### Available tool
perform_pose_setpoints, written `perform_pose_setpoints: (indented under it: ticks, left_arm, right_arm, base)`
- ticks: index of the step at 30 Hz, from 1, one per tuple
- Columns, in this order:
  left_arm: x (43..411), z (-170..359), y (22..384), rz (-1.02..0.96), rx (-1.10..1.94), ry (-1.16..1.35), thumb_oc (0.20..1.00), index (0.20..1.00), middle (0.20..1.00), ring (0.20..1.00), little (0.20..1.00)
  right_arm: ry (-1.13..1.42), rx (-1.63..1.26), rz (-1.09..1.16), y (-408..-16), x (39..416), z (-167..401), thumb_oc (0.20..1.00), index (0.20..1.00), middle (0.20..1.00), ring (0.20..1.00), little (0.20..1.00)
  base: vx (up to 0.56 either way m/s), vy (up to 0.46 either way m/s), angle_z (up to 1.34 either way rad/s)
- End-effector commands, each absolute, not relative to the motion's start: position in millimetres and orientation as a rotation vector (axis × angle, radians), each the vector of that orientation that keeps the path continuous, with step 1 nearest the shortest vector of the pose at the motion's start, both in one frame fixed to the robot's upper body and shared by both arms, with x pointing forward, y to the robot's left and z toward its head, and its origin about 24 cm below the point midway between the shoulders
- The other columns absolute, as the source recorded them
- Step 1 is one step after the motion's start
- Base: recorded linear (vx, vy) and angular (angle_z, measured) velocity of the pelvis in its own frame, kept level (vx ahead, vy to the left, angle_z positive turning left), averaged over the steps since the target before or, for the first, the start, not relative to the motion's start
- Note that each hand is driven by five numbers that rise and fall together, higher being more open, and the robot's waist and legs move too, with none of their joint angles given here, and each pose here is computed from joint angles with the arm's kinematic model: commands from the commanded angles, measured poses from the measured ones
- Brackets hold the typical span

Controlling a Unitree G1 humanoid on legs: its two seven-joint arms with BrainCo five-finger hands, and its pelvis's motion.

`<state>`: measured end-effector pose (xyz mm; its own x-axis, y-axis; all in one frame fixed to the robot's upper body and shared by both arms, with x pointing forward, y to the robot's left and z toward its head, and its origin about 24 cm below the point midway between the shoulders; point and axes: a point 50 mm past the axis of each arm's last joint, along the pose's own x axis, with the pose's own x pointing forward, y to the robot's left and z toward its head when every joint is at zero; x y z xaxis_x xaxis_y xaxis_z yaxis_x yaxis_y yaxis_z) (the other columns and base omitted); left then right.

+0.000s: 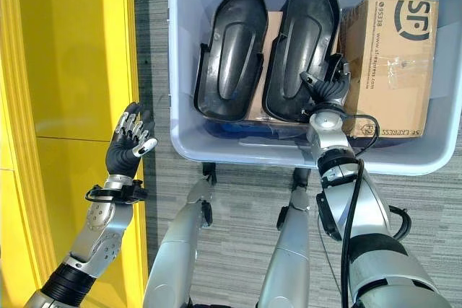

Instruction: Move parts from the plastic box to the shelf.

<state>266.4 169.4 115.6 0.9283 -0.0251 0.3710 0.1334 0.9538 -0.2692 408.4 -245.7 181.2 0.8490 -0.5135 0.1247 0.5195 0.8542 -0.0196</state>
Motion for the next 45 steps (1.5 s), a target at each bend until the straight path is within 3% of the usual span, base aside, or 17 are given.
perform_pose_setpoints:
  ticks: [1, 7, 12, 29, 45]
  left_arm:
    - [259, 140, 163, -0.157, -0.314, -0.499, 1.0, 1.0, 1.0, 1.0, 1.0]
    - [259, 139, 163, -0.156, -0.318, -0.499, 1.0, 1.0, 1.0, 1.0, 1.0]
    - [260, 135, 168, -0.124, -0.321, -0.486, 1.0, 1.0, 1.0, 1.0, 1.0]
    - [252, 118, 193, -0.065, -0.27, -0.413, 1.0, 1.0, 1.0, 1.0, 1.0]
    - [232, 82, 221, 0.028, -0.206, -0.255, 1.0, 1.0, 1.0, 1.0, 1.0]
  right_arm:
    - [0.089, -0.019, -0.637, -288, 387, 135, 0.2, 0.2, 0.2, 0.2, 0.2]
    - [0.076, -0.026, -0.602, -284, 384, 122, 0.2, 0.2, 0.2, 0.2, 0.2]
    - [-0.096, -0.049, -0.507, -261, 382, 134, 0.2, 0.2, 0.2, 0.2, 0.2]
    - [-0.495, -0.09, -0.346, -228, 330, 166, 0.2, 0.2, 0.2, 0.2, 0.2]
    - [-0.478, -0.148, -0.103, -195, 301, 142, 0.2, 0.2, 0.2, 0.2, 0.2]
  base:
    - [0.01, 0.004, 0.04]
    - [0.0, 0.008, 0.04]
    - [0.0, 0.0, 0.0]
    - [0.01, -0.017, -0.03]
    - [0.03, -0.102, 0.03]
